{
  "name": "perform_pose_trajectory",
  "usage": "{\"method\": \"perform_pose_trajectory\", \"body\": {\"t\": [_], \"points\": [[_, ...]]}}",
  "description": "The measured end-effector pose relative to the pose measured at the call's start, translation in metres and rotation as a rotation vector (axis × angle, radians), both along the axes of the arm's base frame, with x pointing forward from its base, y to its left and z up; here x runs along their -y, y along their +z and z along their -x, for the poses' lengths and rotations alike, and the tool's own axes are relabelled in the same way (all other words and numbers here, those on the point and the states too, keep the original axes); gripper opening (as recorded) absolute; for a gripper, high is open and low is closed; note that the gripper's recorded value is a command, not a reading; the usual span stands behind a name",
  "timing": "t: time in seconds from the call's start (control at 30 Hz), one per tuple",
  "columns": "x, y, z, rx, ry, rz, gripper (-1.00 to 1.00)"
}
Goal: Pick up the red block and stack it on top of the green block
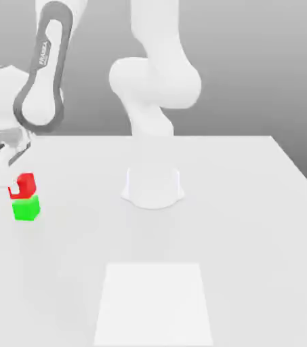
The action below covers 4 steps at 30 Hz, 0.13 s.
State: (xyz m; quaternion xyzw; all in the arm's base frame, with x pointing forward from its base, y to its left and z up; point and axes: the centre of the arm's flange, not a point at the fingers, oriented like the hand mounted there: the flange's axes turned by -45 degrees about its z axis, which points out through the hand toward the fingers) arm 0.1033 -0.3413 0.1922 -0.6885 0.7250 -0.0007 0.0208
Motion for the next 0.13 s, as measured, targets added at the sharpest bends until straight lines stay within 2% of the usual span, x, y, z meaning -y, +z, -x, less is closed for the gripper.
{"method": "perform_pose_trajectory", "body": {"t": [0.1,0.13], "points": [[-0.0001,-0.0103,0.0057,-0.019,-0.008,0.017,-1.00],[-0.0004,-0.0128,0.0070,-0.025,-0.009,0.023,1.00]]}}
